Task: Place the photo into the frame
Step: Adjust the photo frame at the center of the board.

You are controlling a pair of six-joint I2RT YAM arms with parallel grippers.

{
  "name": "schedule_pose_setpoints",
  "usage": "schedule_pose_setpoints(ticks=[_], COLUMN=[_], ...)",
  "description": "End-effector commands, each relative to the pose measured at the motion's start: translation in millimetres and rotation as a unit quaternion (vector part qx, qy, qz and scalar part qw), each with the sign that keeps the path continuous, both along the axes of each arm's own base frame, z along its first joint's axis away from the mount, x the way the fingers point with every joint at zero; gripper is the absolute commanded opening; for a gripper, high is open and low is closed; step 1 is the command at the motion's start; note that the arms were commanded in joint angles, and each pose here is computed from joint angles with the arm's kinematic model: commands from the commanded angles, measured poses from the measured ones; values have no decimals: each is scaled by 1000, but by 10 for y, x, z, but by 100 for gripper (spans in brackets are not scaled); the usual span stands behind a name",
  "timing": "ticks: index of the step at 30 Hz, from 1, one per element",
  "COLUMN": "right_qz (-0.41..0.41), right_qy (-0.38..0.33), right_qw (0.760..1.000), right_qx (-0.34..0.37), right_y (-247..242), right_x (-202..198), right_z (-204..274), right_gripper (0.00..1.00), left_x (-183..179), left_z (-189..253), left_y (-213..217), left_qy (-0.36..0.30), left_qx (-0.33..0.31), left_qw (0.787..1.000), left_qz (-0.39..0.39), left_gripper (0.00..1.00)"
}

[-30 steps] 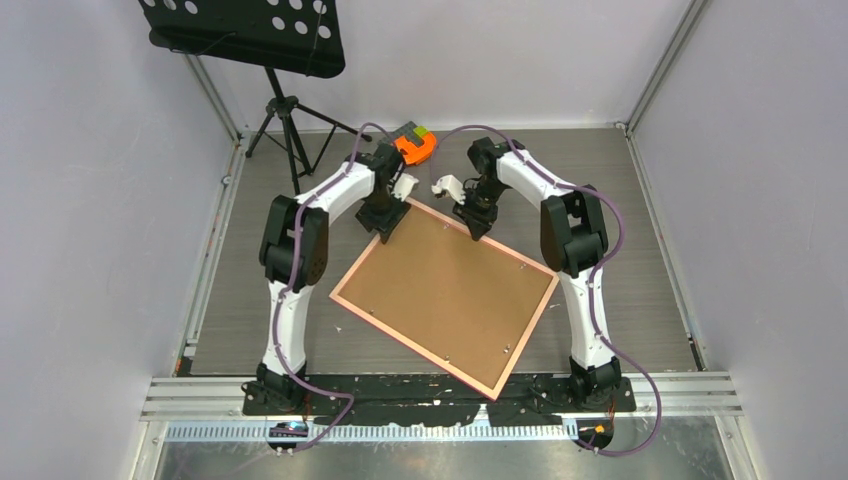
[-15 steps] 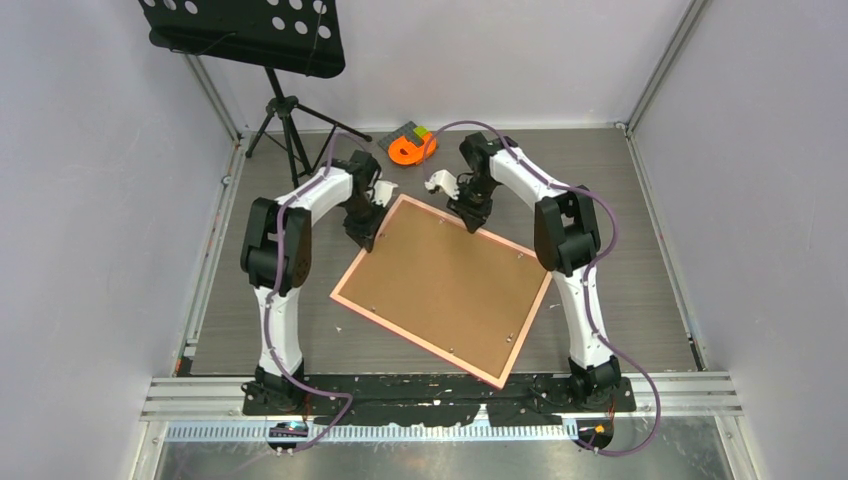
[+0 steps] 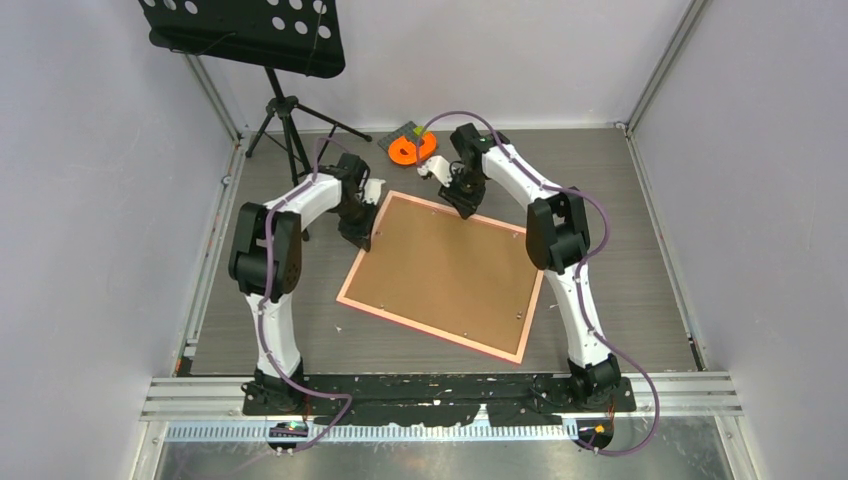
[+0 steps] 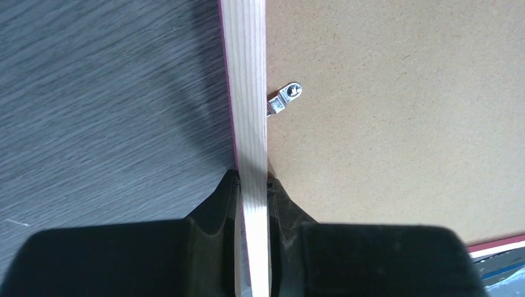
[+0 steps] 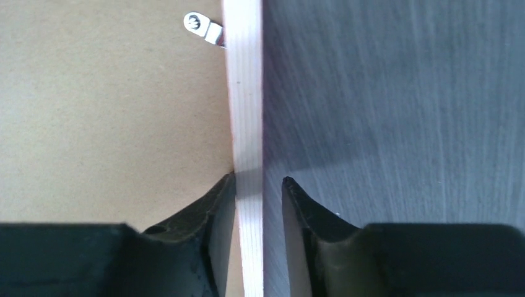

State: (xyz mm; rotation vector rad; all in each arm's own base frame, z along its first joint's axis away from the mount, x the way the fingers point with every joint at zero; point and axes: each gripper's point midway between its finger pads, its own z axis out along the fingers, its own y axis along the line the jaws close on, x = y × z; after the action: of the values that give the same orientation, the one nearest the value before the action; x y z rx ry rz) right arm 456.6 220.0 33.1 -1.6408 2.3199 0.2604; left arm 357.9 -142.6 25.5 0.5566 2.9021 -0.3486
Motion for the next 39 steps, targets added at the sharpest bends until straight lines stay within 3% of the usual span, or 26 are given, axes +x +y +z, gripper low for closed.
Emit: schedule_pose_setpoints(ticks=[1, 9, 16, 24, 32, 39], right_qz=[-59, -121, -244, -335, -401, -427], right_qy=[-120, -134, -128, -91, 2, 51], right_qw=[991, 983, 958, 933, 912, 899], right_qx=[24, 44, 82, 95, 83, 84], right_y=[67, -77, -604, -1258, -1715, -1846], right_x=[563, 477, 260, -412, -1241, -1449], right_z=[359, 678, 971, 991, 521, 277], right_gripper=[44, 67, 78, 82, 80, 74], left_x=[-220, -297, -419, -539, -450, -514], left_z=[-113, -102, -162, -267, -143, -174], left_y=[-28, -43, -89, -81, -160, -183], left_qy=[43, 43, 56, 57, 36, 46], left_qx=[-23, -43, -66, -80, -109, -118], left_qw=[998, 993, 986, 977, 971, 969], left_qz=[42, 103, 145, 188, 209, 213], left_gripper=[0, 0, 0, 0, 0, 0])
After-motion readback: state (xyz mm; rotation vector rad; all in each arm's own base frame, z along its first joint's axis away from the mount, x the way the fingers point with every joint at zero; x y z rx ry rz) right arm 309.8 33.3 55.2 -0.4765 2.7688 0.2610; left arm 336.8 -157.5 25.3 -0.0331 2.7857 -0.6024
